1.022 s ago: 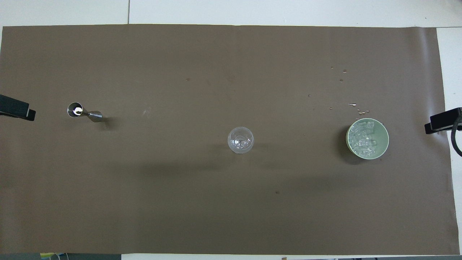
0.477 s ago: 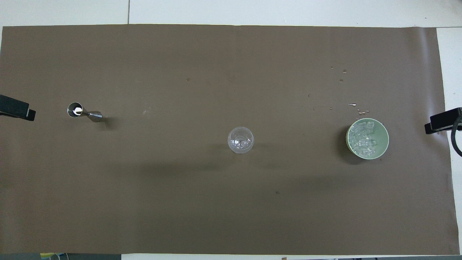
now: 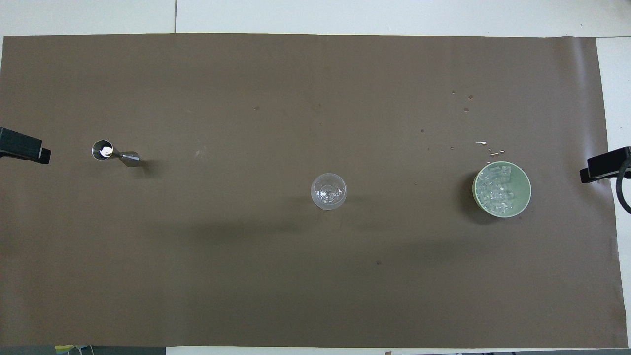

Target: Pour wine and add ice with both arms

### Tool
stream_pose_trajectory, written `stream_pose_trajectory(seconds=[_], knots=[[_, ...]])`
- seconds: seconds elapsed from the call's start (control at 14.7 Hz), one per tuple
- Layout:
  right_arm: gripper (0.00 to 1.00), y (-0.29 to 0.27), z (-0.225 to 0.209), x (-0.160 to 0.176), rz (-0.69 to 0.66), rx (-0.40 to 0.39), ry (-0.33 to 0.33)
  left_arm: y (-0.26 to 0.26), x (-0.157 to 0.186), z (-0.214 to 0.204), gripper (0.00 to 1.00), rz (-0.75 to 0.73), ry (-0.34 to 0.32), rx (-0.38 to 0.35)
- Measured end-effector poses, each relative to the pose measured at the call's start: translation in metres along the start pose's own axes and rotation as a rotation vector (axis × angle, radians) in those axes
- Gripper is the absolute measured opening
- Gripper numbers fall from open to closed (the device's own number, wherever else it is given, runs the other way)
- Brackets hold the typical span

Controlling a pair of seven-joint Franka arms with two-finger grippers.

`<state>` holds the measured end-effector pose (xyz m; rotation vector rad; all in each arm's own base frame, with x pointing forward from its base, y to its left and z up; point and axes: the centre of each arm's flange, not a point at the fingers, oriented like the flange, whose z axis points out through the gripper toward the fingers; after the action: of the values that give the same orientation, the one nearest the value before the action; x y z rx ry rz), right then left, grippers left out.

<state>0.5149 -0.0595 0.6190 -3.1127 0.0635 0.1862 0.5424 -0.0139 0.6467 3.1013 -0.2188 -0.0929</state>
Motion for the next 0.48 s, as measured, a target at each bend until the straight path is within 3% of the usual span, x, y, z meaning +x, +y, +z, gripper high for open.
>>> stream_pose_trajectory(seconds=[0.27, 0.48], knots=[[1.00, 0.000, 0.000, 0.000, 0.000, 0.000, 0.000, -0.006, 0.004, 0.015, 1.00, -0.205, -0.037, -0.073], [1.00, 0.000, 0.000, 0.000, 0.000, 0.000, 0.000, -0.057, 0.015, 0.042, 1.00, -0.557, -0.100, -0.207]])
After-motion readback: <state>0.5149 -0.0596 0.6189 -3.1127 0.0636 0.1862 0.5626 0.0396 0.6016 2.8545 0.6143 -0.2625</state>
